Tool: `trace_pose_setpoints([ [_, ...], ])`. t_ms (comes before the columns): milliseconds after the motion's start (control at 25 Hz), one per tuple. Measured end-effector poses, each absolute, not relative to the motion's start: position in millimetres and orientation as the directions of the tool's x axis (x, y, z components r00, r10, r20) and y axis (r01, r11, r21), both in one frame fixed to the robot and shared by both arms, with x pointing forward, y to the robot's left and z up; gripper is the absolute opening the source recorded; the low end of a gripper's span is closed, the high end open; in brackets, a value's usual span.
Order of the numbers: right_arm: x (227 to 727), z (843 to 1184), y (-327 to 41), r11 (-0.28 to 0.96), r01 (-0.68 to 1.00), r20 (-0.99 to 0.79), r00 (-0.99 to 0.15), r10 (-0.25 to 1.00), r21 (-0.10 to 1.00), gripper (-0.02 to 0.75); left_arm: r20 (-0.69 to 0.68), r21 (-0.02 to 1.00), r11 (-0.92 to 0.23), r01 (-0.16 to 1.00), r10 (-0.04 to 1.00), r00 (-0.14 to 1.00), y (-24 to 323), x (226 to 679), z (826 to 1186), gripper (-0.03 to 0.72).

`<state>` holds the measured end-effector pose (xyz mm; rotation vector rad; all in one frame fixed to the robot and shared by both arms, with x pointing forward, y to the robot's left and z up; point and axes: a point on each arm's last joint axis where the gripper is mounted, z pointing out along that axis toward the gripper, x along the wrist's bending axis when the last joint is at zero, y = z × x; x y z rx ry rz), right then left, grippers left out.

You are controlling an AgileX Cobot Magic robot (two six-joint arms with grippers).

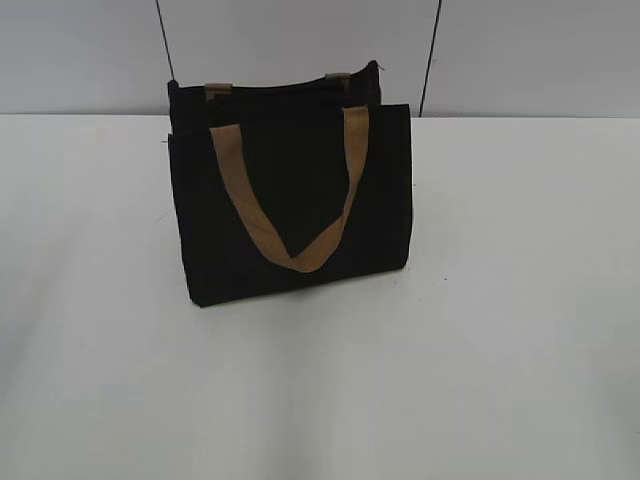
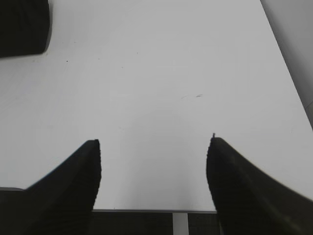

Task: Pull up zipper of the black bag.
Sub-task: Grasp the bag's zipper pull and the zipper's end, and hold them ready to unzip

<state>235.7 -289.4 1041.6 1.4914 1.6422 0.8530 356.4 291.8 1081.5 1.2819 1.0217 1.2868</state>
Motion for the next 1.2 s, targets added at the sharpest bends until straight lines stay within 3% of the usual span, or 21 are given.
trace_pose_setpoints([
  [120, 236, 1042, -289, 0.1, 0.498, -0.091, -0.044, 0.995, 0.861, 0.515, 0.126, 0.987, -0.112, -0.113, 0.984, 0.125, 285, 385, 1061, 0.53],
  [440, 236, 1042, -289, 0.1, 0.498, -0.091, -0.044, 0.995, 0.861, 0.515, 0.063, 0.995, -0.087, 0.058, 0.942, 0.329, 264, 449, 992, 0.53],
  [760, 236, 1042, -289, 0.1, 0.498, -0.091, -0.044, 0.995, 0.861, 0.515, -0.031, 0.973, -0.079, 0.218, 0.886, 0.463, 251, 480, 921, 0.531],
  [1200, 236, 1042, -289, 0.099, 0.498, -0.09, -0.043, 0.995, 0.862, 0.515, -0.079, 0.963, -0.1, 0.249, 0.78, 0.621, 233, 538, 892, 0.531],
])
